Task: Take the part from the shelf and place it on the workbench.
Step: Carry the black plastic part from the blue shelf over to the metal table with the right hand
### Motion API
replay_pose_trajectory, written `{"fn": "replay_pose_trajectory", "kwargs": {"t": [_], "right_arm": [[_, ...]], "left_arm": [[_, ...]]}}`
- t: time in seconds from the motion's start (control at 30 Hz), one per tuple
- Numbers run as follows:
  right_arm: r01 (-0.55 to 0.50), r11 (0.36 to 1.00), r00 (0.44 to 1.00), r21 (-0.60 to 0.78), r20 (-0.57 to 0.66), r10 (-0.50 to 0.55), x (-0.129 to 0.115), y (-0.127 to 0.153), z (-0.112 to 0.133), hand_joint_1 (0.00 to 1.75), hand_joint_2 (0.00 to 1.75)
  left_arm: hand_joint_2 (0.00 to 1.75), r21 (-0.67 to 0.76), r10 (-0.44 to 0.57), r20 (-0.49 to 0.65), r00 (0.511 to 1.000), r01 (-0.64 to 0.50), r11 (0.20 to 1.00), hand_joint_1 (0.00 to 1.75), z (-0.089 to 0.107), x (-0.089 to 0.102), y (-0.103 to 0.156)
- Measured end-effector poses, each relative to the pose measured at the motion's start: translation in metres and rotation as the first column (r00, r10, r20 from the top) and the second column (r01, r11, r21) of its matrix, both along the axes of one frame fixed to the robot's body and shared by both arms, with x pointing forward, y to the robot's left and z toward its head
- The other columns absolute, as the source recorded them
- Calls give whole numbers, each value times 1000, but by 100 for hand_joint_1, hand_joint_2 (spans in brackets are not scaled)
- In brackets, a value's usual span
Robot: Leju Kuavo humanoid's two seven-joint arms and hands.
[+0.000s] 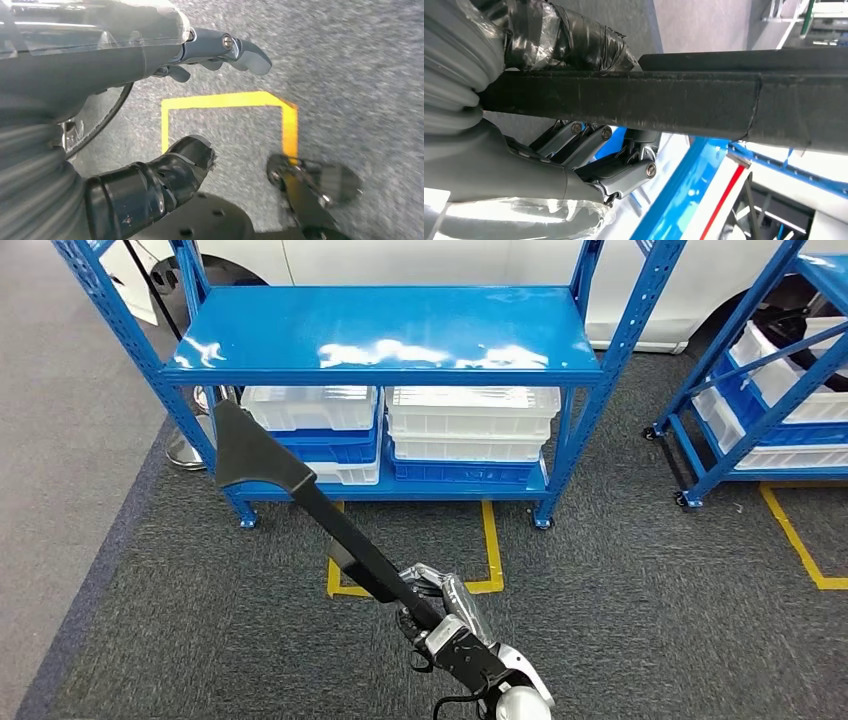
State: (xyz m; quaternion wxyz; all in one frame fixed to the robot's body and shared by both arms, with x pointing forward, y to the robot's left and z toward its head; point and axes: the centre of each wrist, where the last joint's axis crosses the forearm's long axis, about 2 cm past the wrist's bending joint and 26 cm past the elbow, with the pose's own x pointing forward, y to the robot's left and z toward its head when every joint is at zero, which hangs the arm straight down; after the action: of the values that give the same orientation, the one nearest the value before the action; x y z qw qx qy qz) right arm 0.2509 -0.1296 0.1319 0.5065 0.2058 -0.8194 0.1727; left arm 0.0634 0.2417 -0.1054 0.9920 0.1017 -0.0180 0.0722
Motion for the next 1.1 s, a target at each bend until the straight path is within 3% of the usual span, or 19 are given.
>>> {"fn": "replay_pose_trajectory", "kwargs": {"t": [1.1], "right_arm": [[-21,1000,1000,7,9,21,0,-7,0,175,175]], "left_arm": [[175,14,-27,-11,1000,27,1000,0,0,2,2]]}}
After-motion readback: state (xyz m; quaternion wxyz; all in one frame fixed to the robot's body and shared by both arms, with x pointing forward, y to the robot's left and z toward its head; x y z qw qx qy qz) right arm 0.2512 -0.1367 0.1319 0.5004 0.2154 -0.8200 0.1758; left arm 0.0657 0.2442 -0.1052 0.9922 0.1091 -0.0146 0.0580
